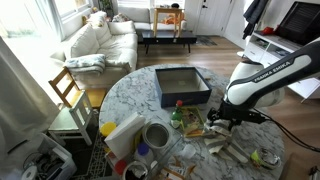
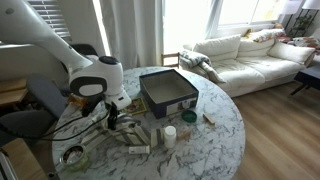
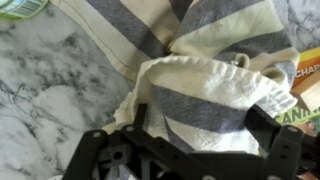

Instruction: Put one wooden block on the striped towel and fold it once then put it inside the box.

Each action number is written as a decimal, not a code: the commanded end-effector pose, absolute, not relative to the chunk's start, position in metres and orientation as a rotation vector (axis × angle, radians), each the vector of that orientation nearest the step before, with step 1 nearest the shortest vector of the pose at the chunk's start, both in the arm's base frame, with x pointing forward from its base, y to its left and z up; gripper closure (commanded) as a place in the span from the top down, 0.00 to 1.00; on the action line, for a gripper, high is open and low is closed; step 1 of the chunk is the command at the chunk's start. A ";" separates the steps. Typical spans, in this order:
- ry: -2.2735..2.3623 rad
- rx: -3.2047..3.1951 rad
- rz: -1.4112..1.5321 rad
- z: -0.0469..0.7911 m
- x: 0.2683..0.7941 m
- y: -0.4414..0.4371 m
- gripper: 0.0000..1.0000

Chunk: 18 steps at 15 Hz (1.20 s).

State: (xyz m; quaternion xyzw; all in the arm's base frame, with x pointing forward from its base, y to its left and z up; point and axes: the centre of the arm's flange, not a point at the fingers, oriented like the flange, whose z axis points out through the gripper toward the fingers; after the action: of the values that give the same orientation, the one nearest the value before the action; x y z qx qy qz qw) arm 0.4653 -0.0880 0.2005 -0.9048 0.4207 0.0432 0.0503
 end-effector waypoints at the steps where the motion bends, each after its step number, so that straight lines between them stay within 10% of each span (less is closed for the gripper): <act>1: 1.276 -2.745 0.096 0.180 0.459 -0.079 1.00; 10: 1.241 -2.842 0.028 0.197 0.469 -0.077 0.31; 18: 1.132 -2.940 0.164 0.279 0.485 -0.086 0.27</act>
State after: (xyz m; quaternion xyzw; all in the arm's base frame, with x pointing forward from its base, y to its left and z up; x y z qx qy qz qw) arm 0.4804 -0.0874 0.2312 -0.9272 0.3730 0.0335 -0.0076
